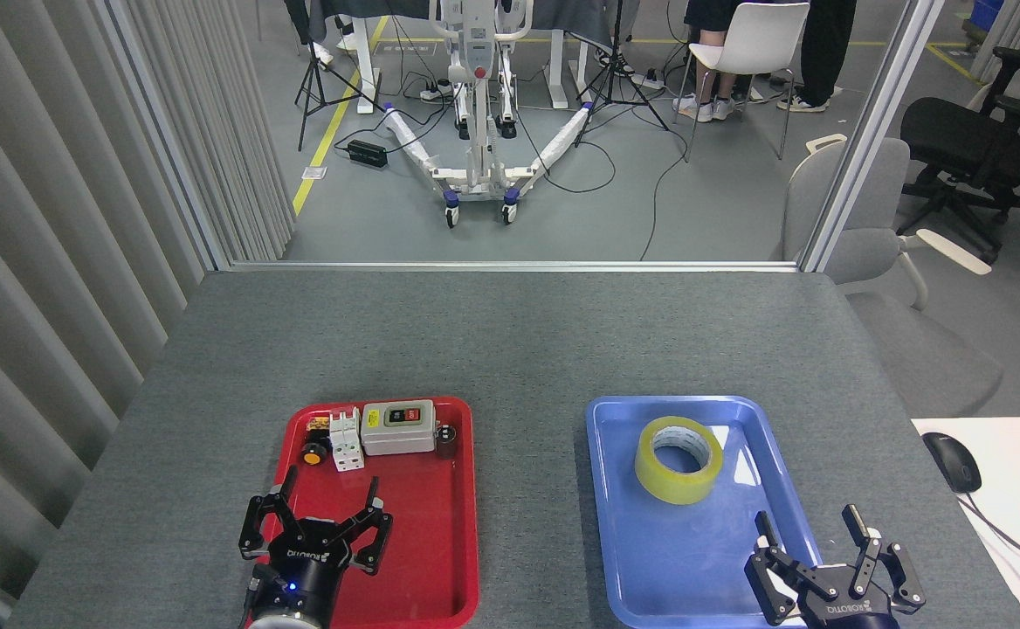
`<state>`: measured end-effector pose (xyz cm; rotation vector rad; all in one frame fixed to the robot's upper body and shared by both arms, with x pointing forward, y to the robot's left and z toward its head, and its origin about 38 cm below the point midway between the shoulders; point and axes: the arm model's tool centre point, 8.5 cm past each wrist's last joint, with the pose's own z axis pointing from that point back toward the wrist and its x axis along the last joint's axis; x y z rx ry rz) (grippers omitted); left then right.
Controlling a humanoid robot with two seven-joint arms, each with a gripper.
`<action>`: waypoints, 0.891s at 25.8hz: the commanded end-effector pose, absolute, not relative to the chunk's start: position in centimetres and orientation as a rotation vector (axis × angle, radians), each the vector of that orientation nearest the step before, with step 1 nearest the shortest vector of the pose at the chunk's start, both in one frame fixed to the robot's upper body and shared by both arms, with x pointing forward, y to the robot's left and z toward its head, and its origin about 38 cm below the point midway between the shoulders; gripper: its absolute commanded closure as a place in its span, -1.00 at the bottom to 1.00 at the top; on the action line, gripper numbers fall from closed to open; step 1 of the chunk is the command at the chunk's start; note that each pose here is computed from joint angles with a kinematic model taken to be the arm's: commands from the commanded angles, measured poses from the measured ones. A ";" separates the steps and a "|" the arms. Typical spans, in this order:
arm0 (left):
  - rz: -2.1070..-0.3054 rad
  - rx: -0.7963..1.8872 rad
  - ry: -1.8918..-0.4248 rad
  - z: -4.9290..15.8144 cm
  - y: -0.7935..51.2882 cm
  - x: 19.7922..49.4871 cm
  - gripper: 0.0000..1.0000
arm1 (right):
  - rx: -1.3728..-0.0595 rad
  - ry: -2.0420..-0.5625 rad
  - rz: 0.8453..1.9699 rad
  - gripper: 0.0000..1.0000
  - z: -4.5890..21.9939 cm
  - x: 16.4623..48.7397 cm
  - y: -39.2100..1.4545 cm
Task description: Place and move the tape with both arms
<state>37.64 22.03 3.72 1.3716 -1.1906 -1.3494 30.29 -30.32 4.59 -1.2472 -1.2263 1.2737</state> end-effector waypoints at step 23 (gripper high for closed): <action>-1.334 1.385 -1.192 4.0 22.0 37.7 -1.00 | -1.245 -1.236 1.248 -0.99 4.7 30.7 -29.9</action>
